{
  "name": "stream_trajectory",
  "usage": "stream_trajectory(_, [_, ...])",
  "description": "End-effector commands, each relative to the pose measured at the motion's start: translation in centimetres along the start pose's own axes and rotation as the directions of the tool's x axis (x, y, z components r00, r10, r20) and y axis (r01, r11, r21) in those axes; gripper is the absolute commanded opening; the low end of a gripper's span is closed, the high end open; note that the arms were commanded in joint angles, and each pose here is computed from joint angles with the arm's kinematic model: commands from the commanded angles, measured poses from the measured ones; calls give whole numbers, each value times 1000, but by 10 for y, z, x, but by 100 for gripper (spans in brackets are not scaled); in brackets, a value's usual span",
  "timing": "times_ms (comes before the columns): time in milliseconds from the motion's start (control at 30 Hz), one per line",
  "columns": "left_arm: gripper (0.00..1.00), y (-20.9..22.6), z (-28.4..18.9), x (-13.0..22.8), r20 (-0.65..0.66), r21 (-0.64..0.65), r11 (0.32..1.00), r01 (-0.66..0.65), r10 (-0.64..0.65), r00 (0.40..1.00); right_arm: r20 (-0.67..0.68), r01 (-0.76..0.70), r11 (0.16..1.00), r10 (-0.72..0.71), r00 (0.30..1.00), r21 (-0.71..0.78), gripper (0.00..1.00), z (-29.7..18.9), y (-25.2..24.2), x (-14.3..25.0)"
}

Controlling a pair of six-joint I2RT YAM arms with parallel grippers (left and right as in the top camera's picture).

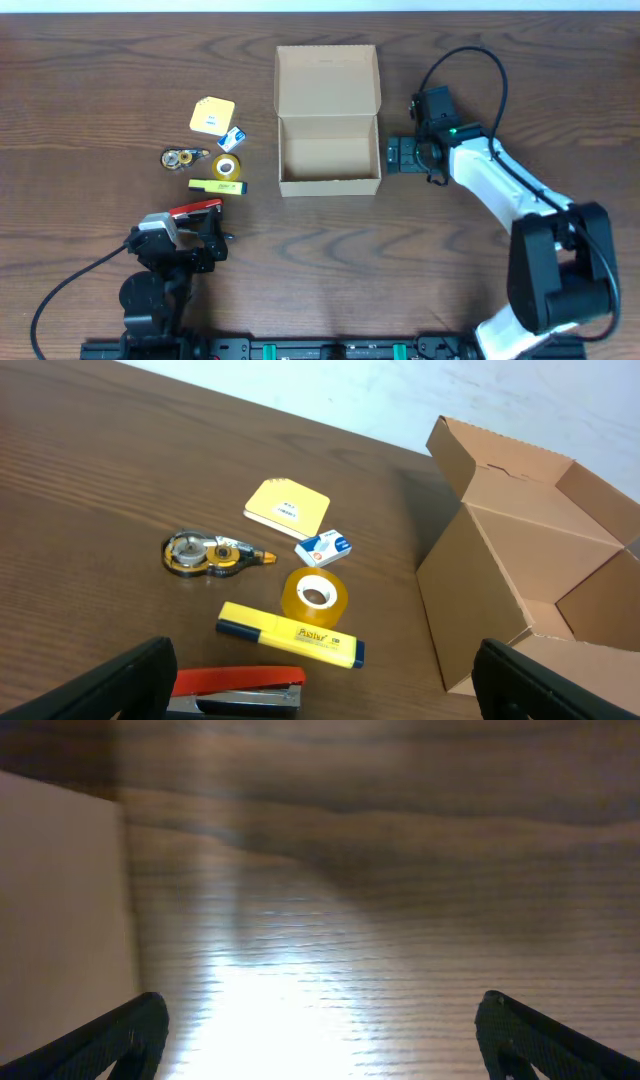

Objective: Pack container
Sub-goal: 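Move the right gripper to the box's right side and hold it there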

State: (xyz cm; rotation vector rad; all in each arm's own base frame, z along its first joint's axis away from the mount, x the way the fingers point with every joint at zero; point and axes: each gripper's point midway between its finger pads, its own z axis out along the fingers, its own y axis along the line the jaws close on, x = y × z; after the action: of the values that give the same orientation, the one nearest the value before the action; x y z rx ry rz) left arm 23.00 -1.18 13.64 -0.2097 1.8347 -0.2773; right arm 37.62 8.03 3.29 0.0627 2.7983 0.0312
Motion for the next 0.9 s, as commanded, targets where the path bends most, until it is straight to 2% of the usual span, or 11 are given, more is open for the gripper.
stream_trajectory(0, [95, 7, 3, 9, -17, -27, 1000, 14, -15, 1000, -3, -15, 1000, 15, 1000, -20, 99, 3, -3, -1])
stream_trajectory(167, [95, 7, 3, 9, -17, -26, 1000, 15, -15, 1000, 21, -9, 995, 11, 1000, -99, 99, 3, 6, -9])
stream_trajectory(400, [95, 7, 3, 9, -17, -26, 1000, 15, -15, 1000, -36, -7, 993, 3, 999, -122, 99, 23, 11, 2])
stream_trajectory(867, [95, 7, 3, 9, -17, -27, 1000, 14, -15, 1000, -37, 11, 985, -18, 999, -174, 99, 22, 20, 2])
